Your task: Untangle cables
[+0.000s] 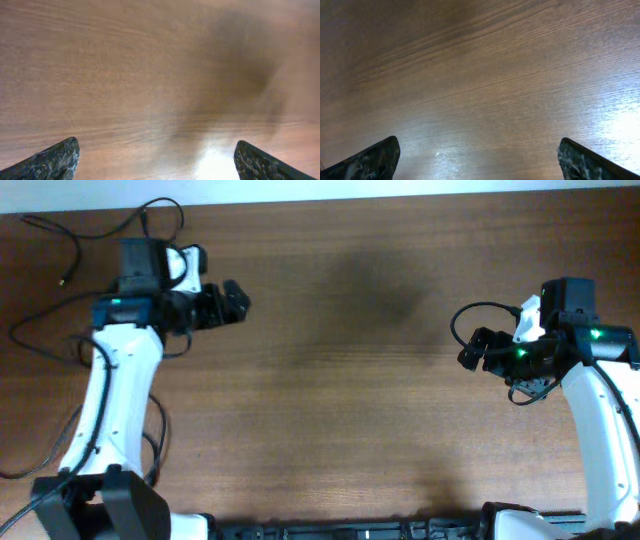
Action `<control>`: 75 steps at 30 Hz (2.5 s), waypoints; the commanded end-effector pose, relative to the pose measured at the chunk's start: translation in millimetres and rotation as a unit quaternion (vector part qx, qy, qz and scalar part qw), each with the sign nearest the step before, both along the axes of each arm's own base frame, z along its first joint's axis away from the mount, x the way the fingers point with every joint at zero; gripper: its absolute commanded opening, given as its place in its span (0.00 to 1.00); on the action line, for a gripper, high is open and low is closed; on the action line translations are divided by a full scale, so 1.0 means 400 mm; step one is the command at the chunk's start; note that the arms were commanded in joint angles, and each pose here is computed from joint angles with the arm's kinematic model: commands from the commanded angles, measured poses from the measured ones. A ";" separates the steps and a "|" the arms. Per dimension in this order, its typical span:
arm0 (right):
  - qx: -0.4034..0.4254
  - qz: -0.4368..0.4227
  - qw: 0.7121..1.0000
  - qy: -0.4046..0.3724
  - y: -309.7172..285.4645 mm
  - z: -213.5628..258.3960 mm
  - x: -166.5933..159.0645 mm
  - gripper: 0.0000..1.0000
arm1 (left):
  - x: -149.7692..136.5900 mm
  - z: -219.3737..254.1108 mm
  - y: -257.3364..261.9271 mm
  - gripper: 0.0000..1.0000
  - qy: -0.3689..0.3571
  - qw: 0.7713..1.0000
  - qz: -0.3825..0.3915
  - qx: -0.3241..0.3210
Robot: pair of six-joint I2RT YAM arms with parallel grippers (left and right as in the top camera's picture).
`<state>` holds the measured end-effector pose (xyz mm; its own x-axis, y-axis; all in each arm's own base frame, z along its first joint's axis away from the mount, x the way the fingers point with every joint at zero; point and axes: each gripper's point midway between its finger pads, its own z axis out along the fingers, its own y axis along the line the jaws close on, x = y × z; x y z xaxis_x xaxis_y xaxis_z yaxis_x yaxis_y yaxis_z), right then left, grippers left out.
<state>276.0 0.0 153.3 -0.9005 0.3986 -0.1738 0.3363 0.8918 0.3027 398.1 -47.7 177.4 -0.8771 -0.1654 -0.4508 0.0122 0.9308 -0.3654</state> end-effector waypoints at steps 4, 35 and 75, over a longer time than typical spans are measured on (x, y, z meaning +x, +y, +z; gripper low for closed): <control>-0.002 -0.005 1.000 -0.009 -0.006 0.001 0.013 0.99 | -0.035 -0.033 -0.065 0.99 0.014 0.996 -0.043 0.079; -0.089 0.030 0.944 -0.315 0.051 0.321 -0.395 0.98 | -0.166 0.173 -0.104 0.99 -0.078 0.990 -0.064 0.101; -0.160 0.083 0.762 -0.622 0.064 0.064 -0.079 0.98 | -0.166 0.173 -0.104 0.99 -0.079 0.990 -0.064 0.101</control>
